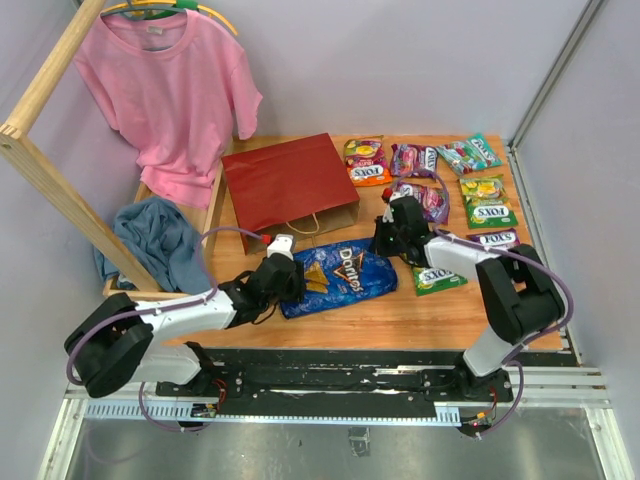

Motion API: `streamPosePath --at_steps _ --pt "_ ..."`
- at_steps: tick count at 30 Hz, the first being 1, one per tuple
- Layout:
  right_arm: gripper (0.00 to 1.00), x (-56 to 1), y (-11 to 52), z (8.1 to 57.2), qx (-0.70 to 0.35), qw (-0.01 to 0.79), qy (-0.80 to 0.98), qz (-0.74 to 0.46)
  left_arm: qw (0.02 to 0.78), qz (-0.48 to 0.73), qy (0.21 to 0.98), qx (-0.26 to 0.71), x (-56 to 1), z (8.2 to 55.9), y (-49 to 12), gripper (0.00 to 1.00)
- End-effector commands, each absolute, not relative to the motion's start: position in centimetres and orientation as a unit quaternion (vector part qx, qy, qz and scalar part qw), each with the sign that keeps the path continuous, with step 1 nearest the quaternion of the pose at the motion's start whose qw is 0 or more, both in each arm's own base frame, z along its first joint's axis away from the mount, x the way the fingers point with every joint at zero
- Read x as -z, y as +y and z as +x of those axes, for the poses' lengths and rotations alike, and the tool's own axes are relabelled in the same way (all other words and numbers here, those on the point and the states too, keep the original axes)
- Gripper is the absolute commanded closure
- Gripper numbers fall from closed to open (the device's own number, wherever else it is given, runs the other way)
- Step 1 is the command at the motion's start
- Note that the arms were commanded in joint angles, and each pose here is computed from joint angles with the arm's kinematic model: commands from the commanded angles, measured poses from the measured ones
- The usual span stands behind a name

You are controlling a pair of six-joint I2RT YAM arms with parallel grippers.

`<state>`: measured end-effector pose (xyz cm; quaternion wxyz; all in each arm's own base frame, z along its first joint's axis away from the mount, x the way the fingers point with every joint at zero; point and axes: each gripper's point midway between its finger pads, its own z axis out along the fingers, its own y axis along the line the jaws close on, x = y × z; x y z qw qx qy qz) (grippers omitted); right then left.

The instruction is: Take the snacks out of the paper bag

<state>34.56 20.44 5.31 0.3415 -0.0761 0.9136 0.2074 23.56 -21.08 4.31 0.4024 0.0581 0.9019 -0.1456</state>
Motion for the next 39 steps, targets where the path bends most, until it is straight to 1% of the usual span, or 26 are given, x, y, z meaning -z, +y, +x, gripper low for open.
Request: streamPosePath --at_steps 1,4,11,15,21,24,26,27,28,30,31,32,33,35,36,39 --pt "0.99 -4.6 21.6 35.2 -0.238 0.348 0.904 -0.067 0.388 0.027 0.912 0.130 -2.0 23.3 -19.8 0.44" --pt "0.99 -2.9 20.9 34.6 -0.233 0.332 0.912 -0.058 0.379 0.026 0.916 0.129 -1.2 23.0 -19.8 0.44" --pt "0.99 0.7 19.3 31.3 -0.216 0.291 0.931 -0.042 0.356 0.032 0.925 0.129 -0.1 22.0 -19.5 0.44" --pt "0.99 1.3 18.4 29.1 -0.215 0.277 0.936 -0.040 0.342 0.023 0.930 0.130 0.2 20.7 -18.5 0.44" --pt "0.99 1.7 17.4 26.5 -0.212 0.263 0.940 -0.038 0.325 0.001 0.931 0.169 -0.3 19.1 -18.7 0.44" --pt "0.99 1.4 17.2 26.3 -0.210 0.269 0.939 -0.039 0.338 0.004 0.923 0.184 -1.6 19.5 -19.3 0.44" --pt "0.99 0.6 17.4 27.1 -0.212 0.280 0.935 -0.045 0.363 0.014 0.913 0.182 -3.8 20.8 -19.7 0.43" --pt "0.96 0.0 17.8 27.6 -0.215 0.285 0.933 -0.049 0.381 0.022 0.907 0.177 -5.4 21.7 -19.9 0.40" --pt "0.90 -0.7 18.1 28.2 -0.220 0.291 0.930 -0.052 0.400 0.032 0.900 0.171 -7.3 22.6 -20.2 0.36" --pt "0.76 -2.2 18.8 29.3 -0.230 0.305 0.922 -0.057 0.436 0.054 0.885 0.152 -11.2 24.3 -20.4 0.18" --pt "0.70 -3.0 19.1 29.8 -0.235 0.314 0.918 -0.058 0.450 0.069 0.879 0.145 -13.0 24.9 -20.5 0.11" --pt "0.66 -3.7 19.4 30.2 -0.240 0.322 0.914 -0.059 0.458 0.093 0.874 0.130 -14.6 25.3 -20.4 0.07" --pt "0.61 -4.3 19.6 30.5 -0.244 0.328 0.911 -0.060 0.465 0.105 0.871 0.120 -15.9 25.8 -20.6 0.05" --pt "0.55 -5.1 19.9 30.9 -0.250 0.336 0.906 -0.061 0.479 0.126 0.862 0.104 -18.3 26.8 -21.4 0.01" --pt "0.53 -5.3 20.0 31.0 -0.253 0.338 0.904 -0.064 0.486 0.135 0.859 0.086 -19.0 27.3 -21.7 0.00" --pt "0.49 -5.6 20.3 31.0 -0.259 0.338 0.902 -0.070 0.503 0.150 0.851 0.022 -20.8 28.9 -22.5 0.00"
